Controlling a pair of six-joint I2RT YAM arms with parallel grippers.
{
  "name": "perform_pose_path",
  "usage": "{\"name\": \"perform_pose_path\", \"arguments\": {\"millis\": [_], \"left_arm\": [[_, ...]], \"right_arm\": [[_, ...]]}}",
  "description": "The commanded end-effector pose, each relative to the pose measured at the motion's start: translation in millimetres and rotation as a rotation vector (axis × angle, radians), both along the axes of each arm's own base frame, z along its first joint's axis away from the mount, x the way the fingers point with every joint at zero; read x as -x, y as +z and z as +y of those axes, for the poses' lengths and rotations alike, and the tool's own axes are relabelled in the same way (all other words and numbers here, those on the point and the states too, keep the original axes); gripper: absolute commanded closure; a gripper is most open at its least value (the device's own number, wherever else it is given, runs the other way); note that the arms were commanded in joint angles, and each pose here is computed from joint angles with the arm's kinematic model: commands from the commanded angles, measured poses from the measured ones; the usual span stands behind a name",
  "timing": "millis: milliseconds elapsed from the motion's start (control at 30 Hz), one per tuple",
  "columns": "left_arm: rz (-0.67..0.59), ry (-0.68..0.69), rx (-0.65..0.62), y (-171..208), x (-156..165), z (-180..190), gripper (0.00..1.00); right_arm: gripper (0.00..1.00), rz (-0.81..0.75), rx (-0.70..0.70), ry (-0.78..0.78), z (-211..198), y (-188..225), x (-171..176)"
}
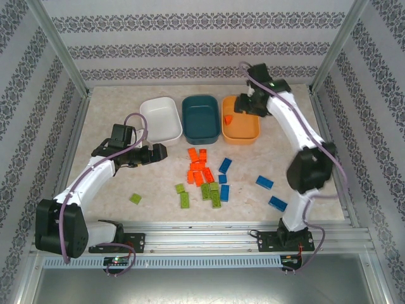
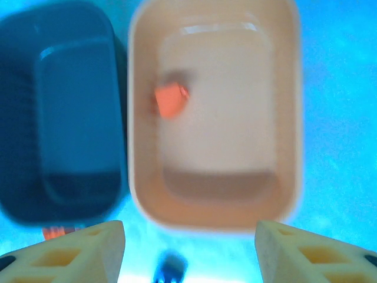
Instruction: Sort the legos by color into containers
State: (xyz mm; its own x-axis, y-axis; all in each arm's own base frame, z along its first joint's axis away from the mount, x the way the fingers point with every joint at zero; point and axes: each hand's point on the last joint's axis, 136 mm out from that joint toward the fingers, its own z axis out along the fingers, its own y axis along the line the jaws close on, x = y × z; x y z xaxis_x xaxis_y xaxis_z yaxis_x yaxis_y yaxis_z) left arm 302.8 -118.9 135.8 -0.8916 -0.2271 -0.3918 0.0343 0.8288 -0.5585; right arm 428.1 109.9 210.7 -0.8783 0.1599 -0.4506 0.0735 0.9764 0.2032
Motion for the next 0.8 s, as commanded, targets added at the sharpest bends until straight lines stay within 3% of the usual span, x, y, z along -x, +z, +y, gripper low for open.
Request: {"name": "perform_pose_path", "arguments": {"millis": [0, 133, 333, 567, 767], "left_arm": [[-0.049, -0.062, 0.067, 16.5, 2.8, -15.0, 0.0], [-0.047, -0.11, 0.076, 17.8, 8.4, -26.8, 0.0], [-0.015, -0.25, 0.005, 12.6, 30.7, -55.0, 0.0], [-0.004, -0.389, -0.046, 7.6, 54.9, -73.5, 0.0], [-0.022, -0.373, -0.102, 2.4, 52.9, -66.6, 0.0]], "right_arm": [[0.4, 0.041, -0.035, -0.081, -24.8, -20.8, 48.1], [0.36, 0.084, -0.056, -0.133, -40.0, -44.0, 111.2], [0.18, 0.24, -0.034, -0.174, -41.9, -90.8, 178.2], [0.11, 0.27, -0.047, -0.269, -53.0, -125.8, 190.9], [0.09, 0.354, -0.018, -0.309, -59.7, -155.3, 195.7]]}}
